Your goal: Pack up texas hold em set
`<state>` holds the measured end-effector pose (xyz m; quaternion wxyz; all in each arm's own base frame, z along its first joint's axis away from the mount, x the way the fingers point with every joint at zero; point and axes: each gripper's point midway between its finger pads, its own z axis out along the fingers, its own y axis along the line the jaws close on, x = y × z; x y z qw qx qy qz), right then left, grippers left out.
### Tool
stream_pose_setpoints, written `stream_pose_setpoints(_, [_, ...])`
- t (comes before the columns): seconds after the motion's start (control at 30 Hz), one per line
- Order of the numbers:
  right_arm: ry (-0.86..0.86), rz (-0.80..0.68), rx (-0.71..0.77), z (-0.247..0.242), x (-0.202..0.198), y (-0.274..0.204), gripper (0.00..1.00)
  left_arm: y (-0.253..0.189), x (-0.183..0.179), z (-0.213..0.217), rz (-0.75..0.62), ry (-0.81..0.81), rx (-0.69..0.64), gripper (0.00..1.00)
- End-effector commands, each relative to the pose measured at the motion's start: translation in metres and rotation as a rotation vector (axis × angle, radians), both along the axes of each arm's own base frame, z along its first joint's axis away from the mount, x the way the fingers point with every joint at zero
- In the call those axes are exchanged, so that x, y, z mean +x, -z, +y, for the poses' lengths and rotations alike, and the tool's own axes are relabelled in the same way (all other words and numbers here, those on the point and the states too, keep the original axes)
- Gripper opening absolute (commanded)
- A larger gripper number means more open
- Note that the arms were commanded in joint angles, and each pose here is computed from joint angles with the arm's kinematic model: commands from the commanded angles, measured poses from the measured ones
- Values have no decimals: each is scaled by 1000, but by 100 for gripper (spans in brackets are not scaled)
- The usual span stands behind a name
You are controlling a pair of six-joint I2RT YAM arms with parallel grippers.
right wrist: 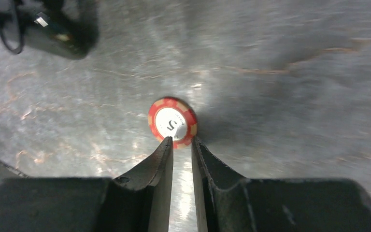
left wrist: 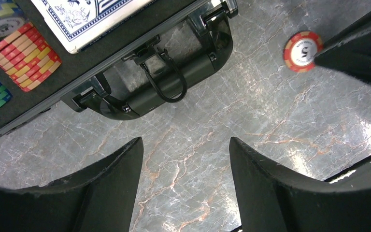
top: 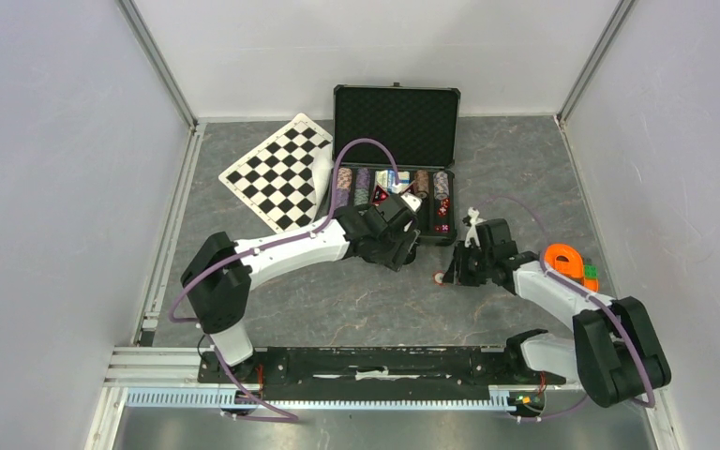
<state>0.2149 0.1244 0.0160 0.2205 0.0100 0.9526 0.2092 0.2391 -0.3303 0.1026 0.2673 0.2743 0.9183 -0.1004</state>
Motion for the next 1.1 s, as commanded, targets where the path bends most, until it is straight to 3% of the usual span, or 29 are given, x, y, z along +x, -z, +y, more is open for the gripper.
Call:
stream_pose_setpoints(0.0, [0, 60, 133, 32, -19, 8, 26, -20, 3, -2, -28, -56, -82, 72])
stream_pose_setpoints(0.17, [1, -2, 224, 55, -12, -10, 26, -13, -3, -8, -8, -59, -108, 72])
stream_pose_setpoints(0.47, [106, -151, -56, -15, 23, -46, 27, -8, -12, -57, -48, -50, -171, 78])
stream_pose_setpoints(0.57, [184, -207, -119, -45, 29, -59, 27, -3, -19, -81, -77, -31, -175, 85])
stream_pose_setpoints(0.8, [372, -382, -307, -104, 33, -119, 31, 22, -27, -116, -21, 48, -69, 100])
stream_pose_setpoints(1.07, [606, -586, -376, -145, 20, -180, 35, 48, -30, -122, 34, 105, 55, 92])
